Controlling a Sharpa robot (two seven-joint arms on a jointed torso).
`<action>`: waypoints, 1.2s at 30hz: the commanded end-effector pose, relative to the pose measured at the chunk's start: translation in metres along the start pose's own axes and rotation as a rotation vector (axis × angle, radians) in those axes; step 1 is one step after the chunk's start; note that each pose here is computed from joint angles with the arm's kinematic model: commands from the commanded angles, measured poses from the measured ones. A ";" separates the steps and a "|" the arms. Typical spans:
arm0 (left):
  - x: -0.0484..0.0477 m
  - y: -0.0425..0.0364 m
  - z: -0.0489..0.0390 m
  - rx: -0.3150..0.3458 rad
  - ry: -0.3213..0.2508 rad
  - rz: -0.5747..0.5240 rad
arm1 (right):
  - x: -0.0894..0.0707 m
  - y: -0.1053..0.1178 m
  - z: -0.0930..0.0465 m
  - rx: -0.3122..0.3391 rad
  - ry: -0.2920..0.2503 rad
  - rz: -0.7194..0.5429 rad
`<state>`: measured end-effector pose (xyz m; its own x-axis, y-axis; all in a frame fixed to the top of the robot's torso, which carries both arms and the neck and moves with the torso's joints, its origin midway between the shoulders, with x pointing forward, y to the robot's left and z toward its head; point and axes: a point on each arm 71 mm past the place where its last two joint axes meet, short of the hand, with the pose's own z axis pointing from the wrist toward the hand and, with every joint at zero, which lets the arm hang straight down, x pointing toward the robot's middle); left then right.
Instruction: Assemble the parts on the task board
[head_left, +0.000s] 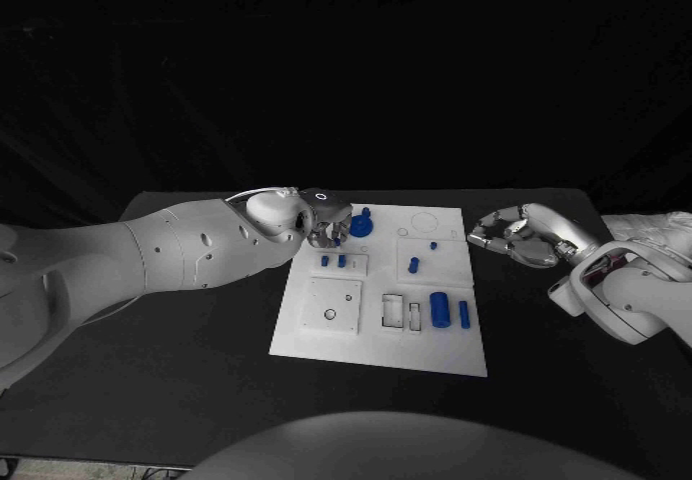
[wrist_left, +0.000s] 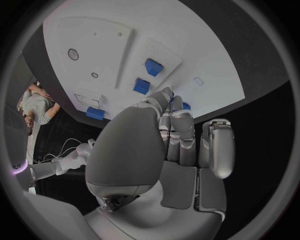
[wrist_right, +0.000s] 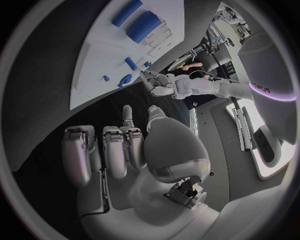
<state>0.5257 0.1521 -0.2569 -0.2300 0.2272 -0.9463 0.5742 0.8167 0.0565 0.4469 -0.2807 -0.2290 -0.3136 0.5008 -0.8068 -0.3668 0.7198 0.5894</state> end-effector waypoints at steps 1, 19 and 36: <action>0.0009 -0.0017 0.0013 0.004 0.008 -0.002 | 0.001 0.000 0.000 -0.001 0.014 -0.002; 0.0056 -0.0041 0.0043 0.014 0.030 -0.002 | 0.002 0.000 0.001 -0.001 0.014 -0.002; 0.0099 -0.0014 0.0044 -0.013 0.065 0.002 | 0.001 0.000 0.000 -0.001 0.011 -0.003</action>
<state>0.5268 0.1512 -0.2659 -0.2626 0.2493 -0.9321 0.5684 0.8206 0.0594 0.4472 -0.2808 -0.2293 -0.3138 0.5003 -0.8070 -0.3645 0.7213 0.5889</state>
